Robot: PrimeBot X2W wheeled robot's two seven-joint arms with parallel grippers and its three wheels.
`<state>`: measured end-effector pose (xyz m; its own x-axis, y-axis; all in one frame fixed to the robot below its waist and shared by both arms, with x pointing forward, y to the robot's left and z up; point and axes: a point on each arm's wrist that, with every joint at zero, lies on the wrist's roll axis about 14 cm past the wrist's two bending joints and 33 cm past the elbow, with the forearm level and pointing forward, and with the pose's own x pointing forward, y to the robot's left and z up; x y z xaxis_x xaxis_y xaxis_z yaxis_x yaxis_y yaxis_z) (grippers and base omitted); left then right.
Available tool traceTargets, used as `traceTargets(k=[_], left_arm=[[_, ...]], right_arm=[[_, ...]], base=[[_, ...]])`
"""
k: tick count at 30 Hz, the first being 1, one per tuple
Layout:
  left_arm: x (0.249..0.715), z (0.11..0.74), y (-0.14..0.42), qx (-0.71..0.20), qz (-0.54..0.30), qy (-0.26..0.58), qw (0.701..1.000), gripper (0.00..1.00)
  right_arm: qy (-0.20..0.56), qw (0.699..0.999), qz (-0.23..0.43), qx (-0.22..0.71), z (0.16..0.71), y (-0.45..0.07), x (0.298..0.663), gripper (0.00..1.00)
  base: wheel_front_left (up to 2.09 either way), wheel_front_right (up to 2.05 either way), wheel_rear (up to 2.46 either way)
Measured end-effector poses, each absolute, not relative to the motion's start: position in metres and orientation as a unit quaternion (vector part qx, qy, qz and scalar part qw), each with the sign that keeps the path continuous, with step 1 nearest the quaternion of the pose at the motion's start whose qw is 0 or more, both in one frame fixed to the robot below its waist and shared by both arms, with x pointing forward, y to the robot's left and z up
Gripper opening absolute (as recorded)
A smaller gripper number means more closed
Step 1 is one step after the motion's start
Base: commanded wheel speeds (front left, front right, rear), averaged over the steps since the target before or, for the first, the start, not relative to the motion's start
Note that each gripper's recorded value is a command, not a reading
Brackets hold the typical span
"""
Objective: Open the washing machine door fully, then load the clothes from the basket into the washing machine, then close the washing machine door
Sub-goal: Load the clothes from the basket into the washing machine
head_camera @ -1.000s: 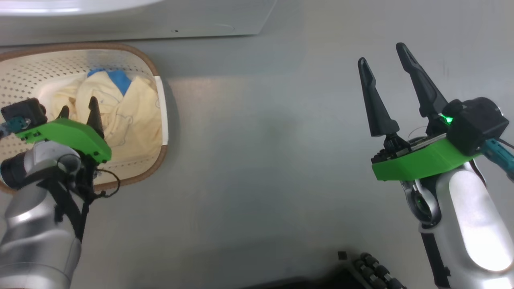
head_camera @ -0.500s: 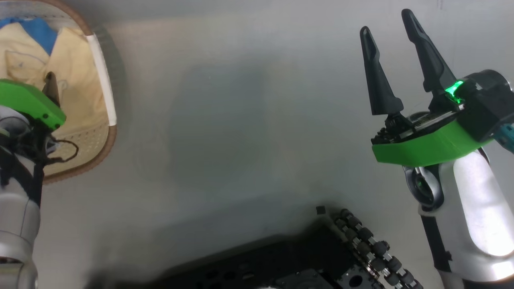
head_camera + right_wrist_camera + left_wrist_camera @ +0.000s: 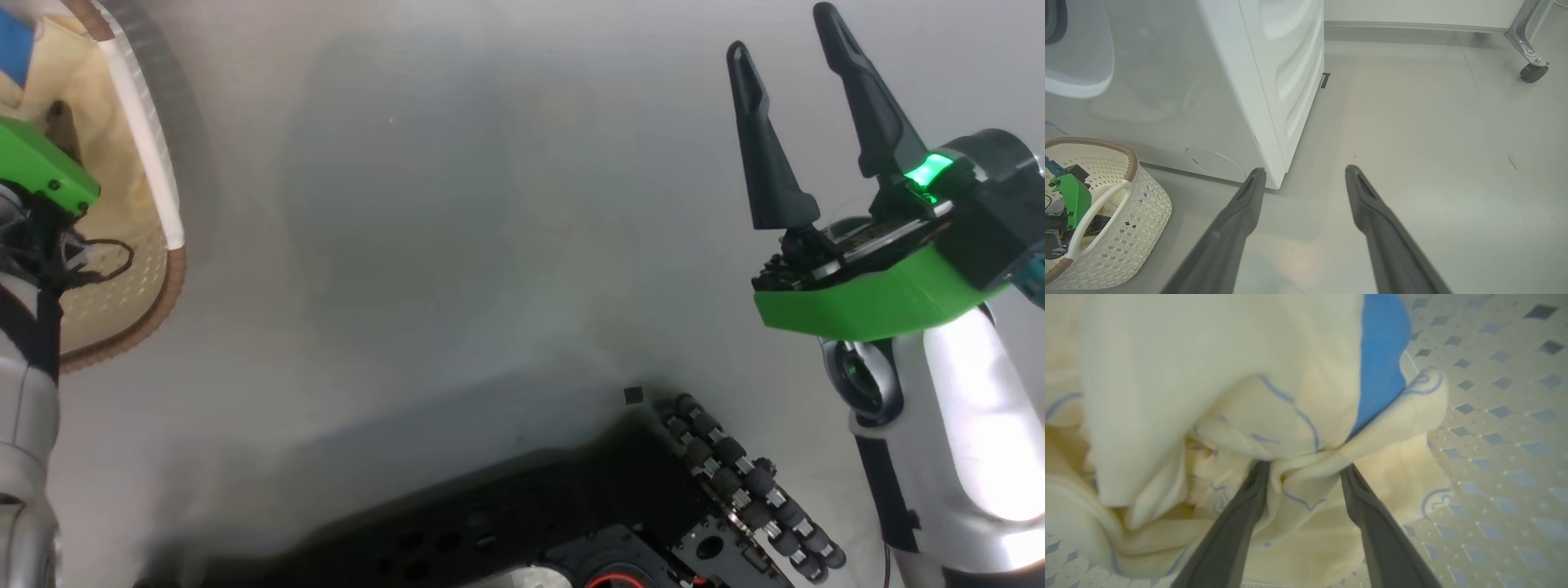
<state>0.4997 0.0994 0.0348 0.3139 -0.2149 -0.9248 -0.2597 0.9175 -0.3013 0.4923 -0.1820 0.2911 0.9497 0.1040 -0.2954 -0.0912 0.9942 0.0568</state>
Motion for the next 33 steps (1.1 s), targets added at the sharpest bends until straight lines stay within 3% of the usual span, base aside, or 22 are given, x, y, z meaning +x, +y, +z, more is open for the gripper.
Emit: traceTargets(k=[1,2,13,33], left_arm=[[0.498,0.035,0.098,-0.212,0.019,0.587,0.781,0.17],[0.496,0.034,0.097,-0.216,0.021,0.591,0.777,0.0],[0.503,0.042,0.104,-0.21,0.029,0.567,0.796,0.0],[0.552,0.153,0.132,-0.118,-0.024,0.397,0.91,0.0]], right_arm=[[0.149,0.987,0.049,0.021,0.292,-0.182,0.493,1.0],[0.146,0.988,0.048,0.022,0.292,-0.183,0.494,1.0],[0.136,0.989,0.053,0.035,0.295,-0.176,0.499,1.0],[0.086,0.995,0.032,0.038,0.356,-0.185,0.495,1.0]], base=[[0.0,0.0,0.0],[0.0,0.0,0.0],[0.0,0.0,0.0],[0.0,0.0,0.0]])
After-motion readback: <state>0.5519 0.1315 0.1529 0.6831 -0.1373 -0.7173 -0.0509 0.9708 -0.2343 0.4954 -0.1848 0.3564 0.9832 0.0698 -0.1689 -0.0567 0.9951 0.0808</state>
